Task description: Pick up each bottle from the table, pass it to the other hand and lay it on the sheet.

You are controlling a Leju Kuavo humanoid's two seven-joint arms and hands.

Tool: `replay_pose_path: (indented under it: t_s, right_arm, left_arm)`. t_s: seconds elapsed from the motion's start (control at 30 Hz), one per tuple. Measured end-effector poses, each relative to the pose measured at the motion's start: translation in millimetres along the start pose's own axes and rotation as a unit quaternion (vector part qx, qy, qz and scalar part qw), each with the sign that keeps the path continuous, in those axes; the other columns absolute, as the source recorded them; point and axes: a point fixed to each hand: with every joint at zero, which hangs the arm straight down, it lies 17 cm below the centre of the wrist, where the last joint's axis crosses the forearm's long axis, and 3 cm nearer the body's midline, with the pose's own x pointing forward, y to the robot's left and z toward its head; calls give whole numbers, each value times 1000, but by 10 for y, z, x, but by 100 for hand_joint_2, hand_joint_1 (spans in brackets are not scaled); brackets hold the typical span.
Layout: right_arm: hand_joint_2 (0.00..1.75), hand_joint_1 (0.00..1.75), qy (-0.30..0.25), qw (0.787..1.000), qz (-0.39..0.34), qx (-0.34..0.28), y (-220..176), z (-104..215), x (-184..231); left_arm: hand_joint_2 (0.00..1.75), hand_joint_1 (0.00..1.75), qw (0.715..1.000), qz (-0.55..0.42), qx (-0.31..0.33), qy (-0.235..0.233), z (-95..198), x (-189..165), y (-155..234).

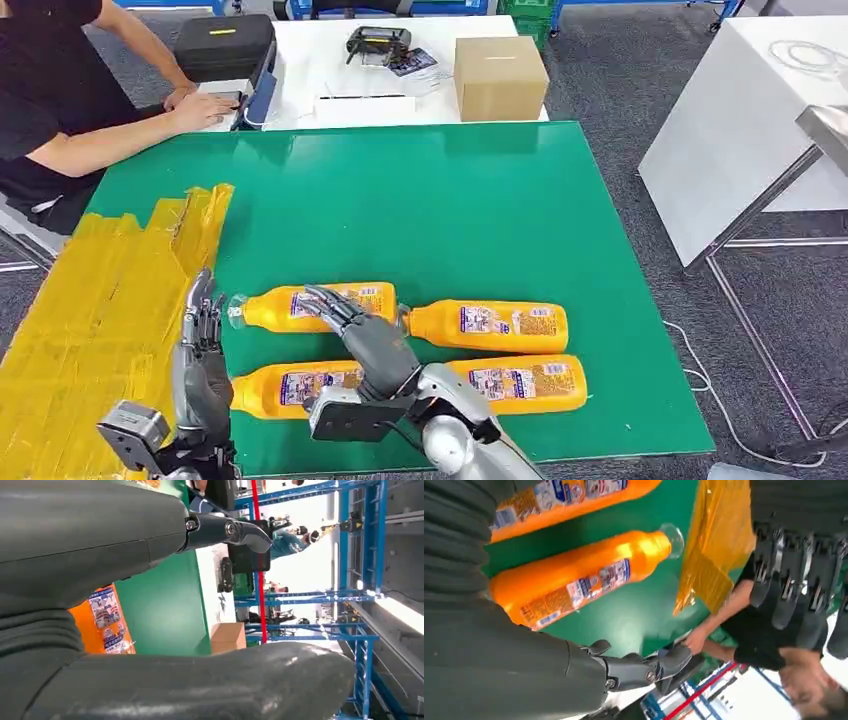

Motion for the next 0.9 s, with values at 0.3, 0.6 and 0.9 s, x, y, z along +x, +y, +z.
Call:
replay_pose_path:
  t_s: [0.3, 0.6, 0.9]
  right_arm:
    - [175, 0, -2, 999, 20, 36, 168, -48, 5]
    - [175, 0, 30, 992, 53, 111, 522, -97, -85]
    - [175, 0, 59, 977, 71, 194, 875, 15, -354]
  left_arm:
    - [0, 0, 1000, 2, 1, 4, -7, -45, 10]
    - [0, 0, 1000, 5, 3, 7, -34, -85, 20]
    - [0, 0, 1000, 15, 4, 10, -66, -116, 14]
